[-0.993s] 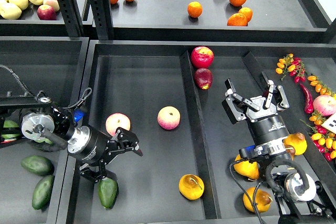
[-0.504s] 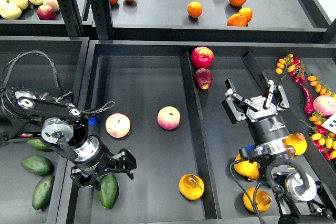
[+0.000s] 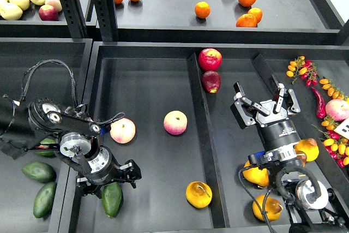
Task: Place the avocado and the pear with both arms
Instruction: 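Lower the left gripper onto the avocado and close it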
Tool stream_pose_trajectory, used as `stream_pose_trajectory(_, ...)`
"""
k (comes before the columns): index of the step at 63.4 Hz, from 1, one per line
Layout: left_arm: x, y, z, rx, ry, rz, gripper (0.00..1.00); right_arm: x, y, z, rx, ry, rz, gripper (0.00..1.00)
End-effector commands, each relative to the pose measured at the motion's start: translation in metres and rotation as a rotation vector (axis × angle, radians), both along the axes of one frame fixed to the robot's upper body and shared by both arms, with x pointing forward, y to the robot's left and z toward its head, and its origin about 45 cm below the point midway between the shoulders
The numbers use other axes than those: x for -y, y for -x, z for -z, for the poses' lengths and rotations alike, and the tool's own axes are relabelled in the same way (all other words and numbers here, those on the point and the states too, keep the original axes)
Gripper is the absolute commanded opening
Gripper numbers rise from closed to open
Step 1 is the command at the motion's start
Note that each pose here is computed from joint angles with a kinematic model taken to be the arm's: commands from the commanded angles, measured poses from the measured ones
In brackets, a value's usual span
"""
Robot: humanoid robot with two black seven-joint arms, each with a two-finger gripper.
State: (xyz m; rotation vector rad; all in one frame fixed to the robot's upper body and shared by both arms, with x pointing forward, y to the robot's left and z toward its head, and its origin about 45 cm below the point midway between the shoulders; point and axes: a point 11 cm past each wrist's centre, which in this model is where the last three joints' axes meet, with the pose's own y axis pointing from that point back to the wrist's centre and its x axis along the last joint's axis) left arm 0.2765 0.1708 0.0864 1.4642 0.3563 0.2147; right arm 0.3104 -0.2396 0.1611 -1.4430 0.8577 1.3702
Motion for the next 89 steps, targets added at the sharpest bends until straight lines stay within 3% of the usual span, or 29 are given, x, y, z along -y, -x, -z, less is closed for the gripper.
stream_pose_trajectory(1, 0.006, 0.002, 0.006, 0.0, -0.011, 0.022, 0.99, 0.0, 0.0, 0.0, 0.0, 0.0, 0.0, 1.0)
stream_pose_trajectory(49, -0.002, -0.009, 0.006, 0.028, -0.057, 0.034, 1.0, 0.0, 0.0, 0.0, 0.0, 0.0, 0.0, 1.0)
stream_pose_trajectory(89, 0.001, 0.002, 0.015, -0.002, -0.067, 0.039, 0.99, 0.0, 0.0, 0.0, 0.001, 0.0, 0.0, 1.0)
